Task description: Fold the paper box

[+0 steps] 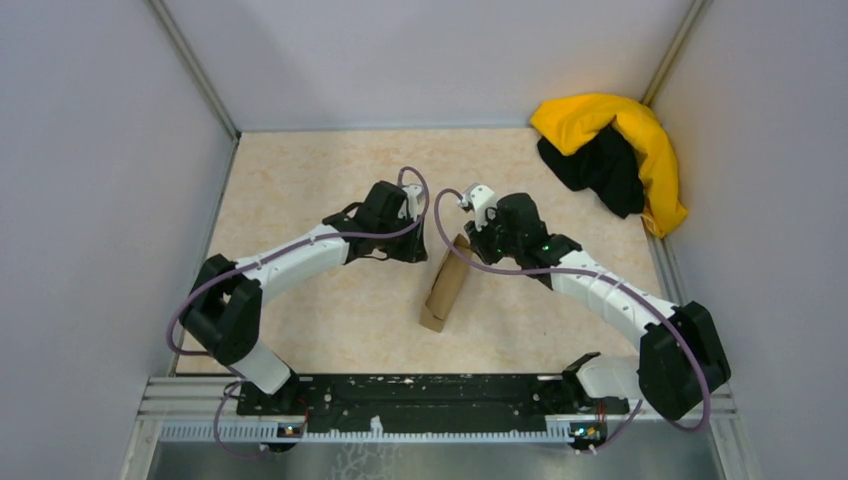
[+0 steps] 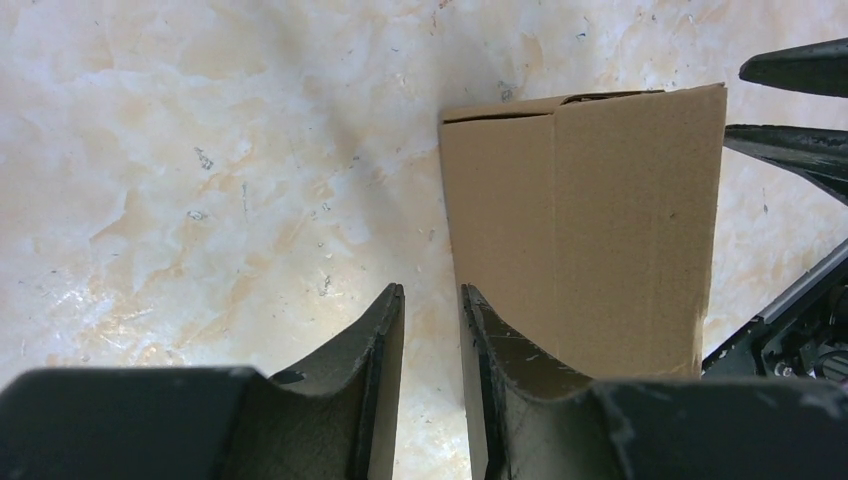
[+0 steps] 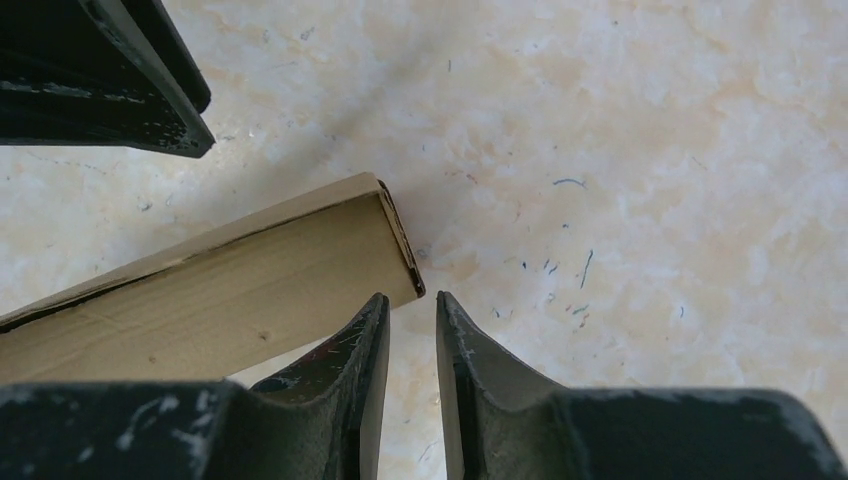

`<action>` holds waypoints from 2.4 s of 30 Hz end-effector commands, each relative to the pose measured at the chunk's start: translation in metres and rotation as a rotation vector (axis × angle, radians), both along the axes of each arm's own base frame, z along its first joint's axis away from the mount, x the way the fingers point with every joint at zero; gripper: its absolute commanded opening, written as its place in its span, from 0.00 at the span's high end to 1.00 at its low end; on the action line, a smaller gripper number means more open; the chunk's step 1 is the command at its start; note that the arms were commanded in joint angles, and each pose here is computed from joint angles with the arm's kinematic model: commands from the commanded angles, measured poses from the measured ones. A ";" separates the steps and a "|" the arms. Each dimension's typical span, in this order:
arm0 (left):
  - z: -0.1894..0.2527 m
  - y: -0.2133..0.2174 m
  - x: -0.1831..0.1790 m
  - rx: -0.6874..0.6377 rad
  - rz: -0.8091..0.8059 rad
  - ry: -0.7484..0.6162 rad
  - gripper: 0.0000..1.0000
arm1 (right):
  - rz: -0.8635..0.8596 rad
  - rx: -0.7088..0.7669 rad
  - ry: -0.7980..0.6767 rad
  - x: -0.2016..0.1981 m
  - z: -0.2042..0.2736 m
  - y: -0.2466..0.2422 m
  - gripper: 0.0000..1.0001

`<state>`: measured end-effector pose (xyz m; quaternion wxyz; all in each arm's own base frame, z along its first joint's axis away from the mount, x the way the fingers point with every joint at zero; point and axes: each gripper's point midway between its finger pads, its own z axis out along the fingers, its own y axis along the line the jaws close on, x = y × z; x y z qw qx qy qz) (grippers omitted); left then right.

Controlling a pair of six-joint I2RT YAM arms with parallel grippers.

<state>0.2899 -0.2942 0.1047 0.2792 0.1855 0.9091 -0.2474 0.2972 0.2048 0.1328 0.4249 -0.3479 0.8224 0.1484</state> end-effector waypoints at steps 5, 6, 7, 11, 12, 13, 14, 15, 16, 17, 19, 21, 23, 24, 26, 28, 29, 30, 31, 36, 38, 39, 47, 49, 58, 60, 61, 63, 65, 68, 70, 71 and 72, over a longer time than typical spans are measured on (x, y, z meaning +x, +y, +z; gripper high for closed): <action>0.009 -0.015 0.008 -0.042 -0.034 -0.014 0.67 | 0.094 0.086 -0.203 0.028 0.053 0.023 0.76; 0.008 -0.015 0.007 -0.043 -0.036 -0.011 0.67 | 0.098 0.081 -0.201 0.030 0.052 0.024 0.76; 0.007 -0.015 0.007 -0.042 -0.036 -0.010 0.67 | 0.108 0.078 -0.197 0.031 0.051 0.026 0.77; 0.005 -0.015 0.006 -0.043 -0.039 -0.005 0.67 | 0.122 0.067 -0.189 0.035 0.048 0.030 0.83; 0.005 -0.015 0.006 -0.042 -0.040 -0.005 0.67 | 0.122 0.063 -0.187 0.036 0.047 0.030 0.84; 0.005 -0.015 0.007 -0.042 -0.040 -0.008 0.67 | 0.126 0.060 -0.185 0.036 0.047 0.031 0.86; 0.005 -0.015 0.007 -0.041 -0.040 -0.007 0.67 | 0.129 0.059 -0.183 0.036 0.046 0.031 0.87; 0.005 -0.015 0.007 -0.040 -0.039 -0.007 0.67 | 0.132 0.059 -0.181 0.036 0.046 0.031 0.87; 0.005 -0.015 0.007 -0.039 -0.040 -0.008 0.67 | 0.135 0.059 -0.179 0.035 0.045 0.032 0.87; 0.005 -0.015 0.007 -0.039 -0.040 -0.007 0.67 | 0.136 0.059 -0.176 0.035 0.045 0.032 0.88; 0.004 -0.015 0.007 -0.038 -0.042 -0.008 0.68 | 0.145 0.060 -0.170 0.033 0.043 0.032 0.89; 0.004 -0.015 0.007 -0.038 -0.041 -0.008 0.68 | 0.155 0.061 -0.165 0.031 0.042 0.033 0.89; 0.003 -0.015 0.007 -0.037 -0.044 -0.006 0.68 | 0.161 0.064 -0.160 0.029 0.040 0.034 0.89; 0.003 -0.016 0.007 -0.037 -0.045 -0.005 0.68 | 0.162 0.066 -0.159 0.029 0.039 0.034 0.89; 0.003 -0.016 0.007 -0.038 -0.047 -0.003 0.68 | 0.165 0.066 -0.151 0.029 0.036 0.035 0.89; 0.003 -0.017 0.008 -0.038 -0.047 -0.004 0.68 | 0.169 0.065 -0.142 0.029 0.034 0.036 0.91; 0.003 -0.016 0.007 -0.037 -0.045 -0.003 0.68 | 0.170 0.064 -0.139 0.029 0.033 0.036 0.92; 0.003 -0.016 0.007 -0.035 -0.047 -0.003 0.68 | 0.169 0.064 -0.136 0.030 0.032 0.036 0.92; 0.004 -0.015 0.007 -0.034 -0.045 -0.005 0.68 | 0.170 0.062 -0.131 0.029 0.031 0.036 0.92; 0.005 -0.013 0.009 -0.028 -0.039 -0.012 0.68 | 0.174 0.060 -0.114 0.029 0.025 0.038 0.89; 0.005 -0.014 0.008 -0.028 -0.042 -0.012 0.68 | 0.174 0.060 -0.113 0.029 0.025 0.038 0.83; 0.005 -0.013 0.008 -0.026 -0.042 -0.011 0.68 | 0.175 0.061 -0.112 0.029 0.025 0.038 0.82; 0.004 -0.015 0.009 -0.027 -0.046 -0.010 0.68 | 0.179 0.072 -0.130 0.032 0.029 0.041 0.85; 0.004 -0.015 0.009 -0.026 -0.048 -0.008 0.68 | 0.182 0.078 -0.133 0.032 0.029 0.042 0.85; 0.003 -0.014 0.009 -0.020 -0.047 -0.008 0.68 | 0.186 0.091 -0.116 0.033 0.023 0.045 0.97; 0.001 -0.014 0.008 -0.016 -0.046 -0.006 0.68 | 0.184 0.091 -0.112 0.031 0.021 0.045 0.98; 0.001 -0.013 0.009 -0.015 -0.043 -0.007 0.68 | 0.179 0.091 -0.113 0.031 0.021 0.044 0.99; 0.001 -0.012 0.009 -0.014 -0.039 -0.006 0.68 | 0.172 0.091 -0.111 0.029 0.020 0.042 1.00; 0.001 -0.010 0.009 -0.011 -0.036 -0.008 0.68 | 0.160 0.085 -0.115 0.028 0.020 0.041 1.00; 0.001 -0.007 0.008 0.002 -0.024 -0.012 0.68 | 0.143 0.076 -0.131 0.024 0.022 0.040 1.00; 0.003 -0.001 0.010 0.015 -0.008 -0.021 0.68 | 0.130 0.065 -0.136 0.021 0.021 0.038 1.00; 0.004 0.002 0.010 0.021 0.002 -0.025 0.68 | 0.119 0.059 -0.140 0.020 0.020 0.037 1.00; 0.005 0.007 0.012 0.028 0.015 -0.030 0.68 | 0.115 0.051 -0.142 0.017 0.019 0.037 1.00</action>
